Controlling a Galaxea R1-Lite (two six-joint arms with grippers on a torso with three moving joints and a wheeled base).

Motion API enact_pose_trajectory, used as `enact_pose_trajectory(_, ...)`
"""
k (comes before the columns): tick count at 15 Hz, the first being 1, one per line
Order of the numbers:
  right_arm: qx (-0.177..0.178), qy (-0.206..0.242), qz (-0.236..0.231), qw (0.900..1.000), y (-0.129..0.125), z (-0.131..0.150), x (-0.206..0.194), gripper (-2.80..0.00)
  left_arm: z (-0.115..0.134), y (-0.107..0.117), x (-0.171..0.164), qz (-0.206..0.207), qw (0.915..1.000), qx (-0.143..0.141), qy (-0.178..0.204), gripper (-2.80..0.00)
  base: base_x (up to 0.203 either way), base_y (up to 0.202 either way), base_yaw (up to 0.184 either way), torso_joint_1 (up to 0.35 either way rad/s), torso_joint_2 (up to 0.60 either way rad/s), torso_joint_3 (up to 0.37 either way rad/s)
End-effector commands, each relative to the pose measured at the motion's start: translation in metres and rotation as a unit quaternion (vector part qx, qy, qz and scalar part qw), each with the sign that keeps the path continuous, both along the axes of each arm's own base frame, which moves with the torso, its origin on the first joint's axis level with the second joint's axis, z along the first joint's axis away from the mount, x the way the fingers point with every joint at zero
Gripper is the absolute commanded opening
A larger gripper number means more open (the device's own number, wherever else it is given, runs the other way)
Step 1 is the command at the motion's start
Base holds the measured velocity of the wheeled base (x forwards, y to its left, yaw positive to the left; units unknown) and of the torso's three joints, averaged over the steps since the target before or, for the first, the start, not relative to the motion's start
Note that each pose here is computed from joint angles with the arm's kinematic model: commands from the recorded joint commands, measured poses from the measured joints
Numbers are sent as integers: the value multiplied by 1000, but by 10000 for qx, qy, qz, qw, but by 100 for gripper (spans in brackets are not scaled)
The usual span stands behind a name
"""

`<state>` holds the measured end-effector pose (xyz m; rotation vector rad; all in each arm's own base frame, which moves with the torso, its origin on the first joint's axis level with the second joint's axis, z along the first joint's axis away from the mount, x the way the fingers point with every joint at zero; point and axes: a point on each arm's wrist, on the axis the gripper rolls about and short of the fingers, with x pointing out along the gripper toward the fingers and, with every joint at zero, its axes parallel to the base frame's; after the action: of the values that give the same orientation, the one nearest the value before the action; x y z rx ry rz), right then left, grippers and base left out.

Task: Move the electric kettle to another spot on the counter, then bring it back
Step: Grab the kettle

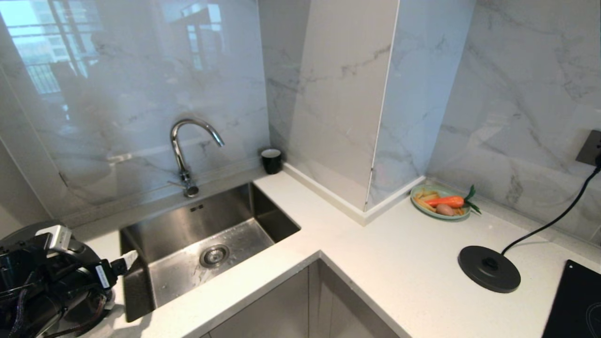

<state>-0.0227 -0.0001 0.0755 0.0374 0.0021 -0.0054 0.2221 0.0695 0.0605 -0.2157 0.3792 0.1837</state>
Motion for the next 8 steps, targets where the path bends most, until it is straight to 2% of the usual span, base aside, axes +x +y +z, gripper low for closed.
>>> enact_pose_trajectory(1,-3,-3,-4,10000,0,0,0,-280,-5,1,3,-5,10000,5,-43,0,0,0,0,0,0,0)
enact_pose_trajectory(3,-3,-3,-4,10000,0,0,0,-280,-14,3,8,-12,9999,32,-117,0,0,0,0,0,0,0)
enact_pose_trajectory(6,-3,-3,-4,10000,0,0,0,-280,-38,3,10,-12,9996,-76,261,0,0,0,0,0,0,0)
enact_pose_trajectory(8,-3,-3,-4,10000,0,0,0,-280,-39,5,13,16,9996,-97,259,0,0,0,0,0,0,0)
